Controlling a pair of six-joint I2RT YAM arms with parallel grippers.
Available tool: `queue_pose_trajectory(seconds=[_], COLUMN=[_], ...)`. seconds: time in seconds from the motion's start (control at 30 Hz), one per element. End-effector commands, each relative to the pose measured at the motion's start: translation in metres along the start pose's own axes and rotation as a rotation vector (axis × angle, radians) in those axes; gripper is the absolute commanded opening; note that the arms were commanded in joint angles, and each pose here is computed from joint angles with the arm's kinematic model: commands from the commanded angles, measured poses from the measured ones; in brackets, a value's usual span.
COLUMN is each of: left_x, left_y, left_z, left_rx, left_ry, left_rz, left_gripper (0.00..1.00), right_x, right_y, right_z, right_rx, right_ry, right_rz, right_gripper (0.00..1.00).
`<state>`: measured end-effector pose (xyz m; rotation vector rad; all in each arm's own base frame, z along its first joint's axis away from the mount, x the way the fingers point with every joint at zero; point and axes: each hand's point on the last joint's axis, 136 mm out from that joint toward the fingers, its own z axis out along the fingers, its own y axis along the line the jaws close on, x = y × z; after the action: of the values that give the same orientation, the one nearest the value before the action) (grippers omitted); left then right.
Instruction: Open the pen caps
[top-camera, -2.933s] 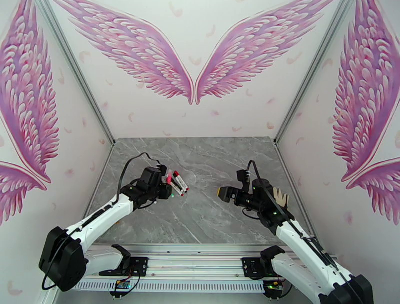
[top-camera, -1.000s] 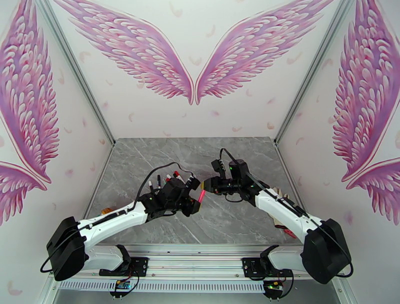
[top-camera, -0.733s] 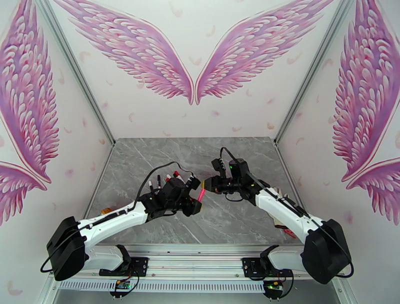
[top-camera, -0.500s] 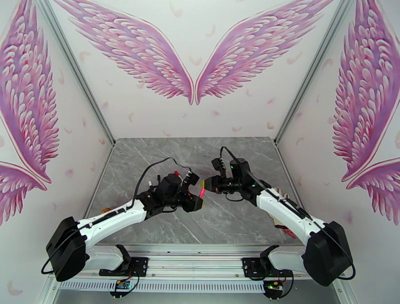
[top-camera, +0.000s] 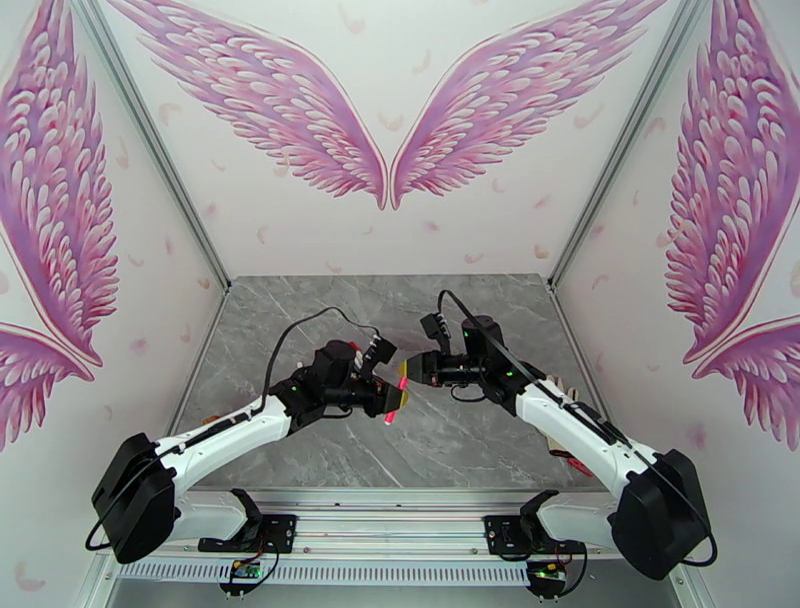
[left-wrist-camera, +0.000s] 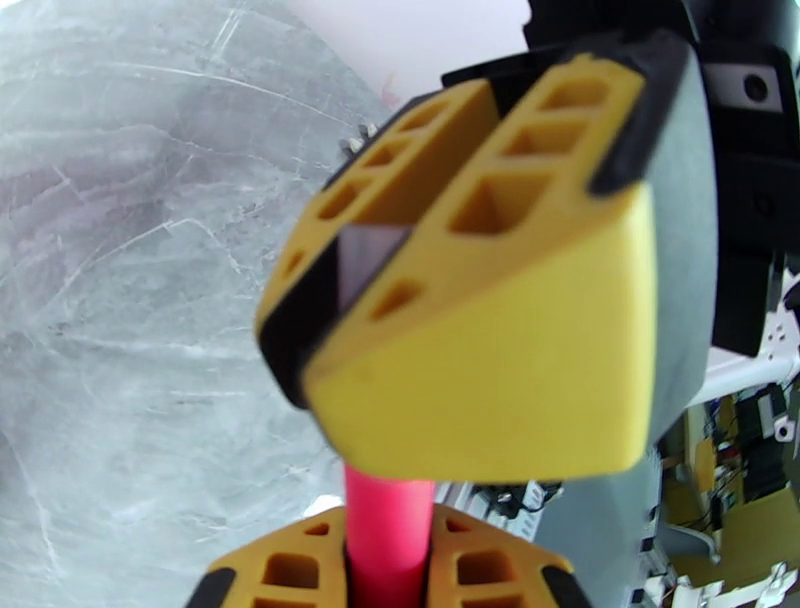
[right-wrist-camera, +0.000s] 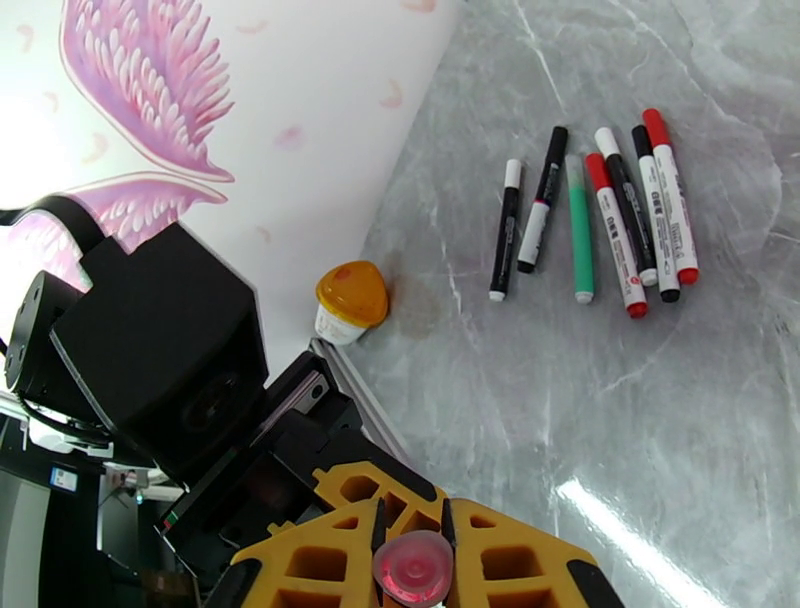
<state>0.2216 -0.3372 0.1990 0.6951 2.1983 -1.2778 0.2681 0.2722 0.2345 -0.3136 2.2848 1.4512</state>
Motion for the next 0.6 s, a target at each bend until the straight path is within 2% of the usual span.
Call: queue_pose_trajectory(seconds=[0.0, 0.17, 0.3, 0.57], left_x=[0.015, 0.023, 0.038, 0.053], left_y=[0.009, 0.014, 0.025, 0.018], left_z=[0.002, -0.001, -0.003, -0.002], left_rx=[-0.016, -0.045, -0.105, -0.149], left_ry=[0.026, 0.033, 0.067, 0.106], left_rz=[-0.008, 0.009, 0.031, 0.097], left_gripper=[0.10, 0.05, 0.05, 0.05], right_x=[-0.007, -0.015, -0.029, -0.048], right_y=[0.010, 0.011, 0.008, 0.001], right_z=[-0.004, -0.008, -0.019, -0.039], right_rx=[-0.012, 0.003, 0.040, 0.077], right_ry=[-0.047, -0.074, -0.122, -0.200], right_rz=[-0.040, -0.041, -0.035, -0.014], right_gripper=[0.08, 0.05, 0.04, 0.02])
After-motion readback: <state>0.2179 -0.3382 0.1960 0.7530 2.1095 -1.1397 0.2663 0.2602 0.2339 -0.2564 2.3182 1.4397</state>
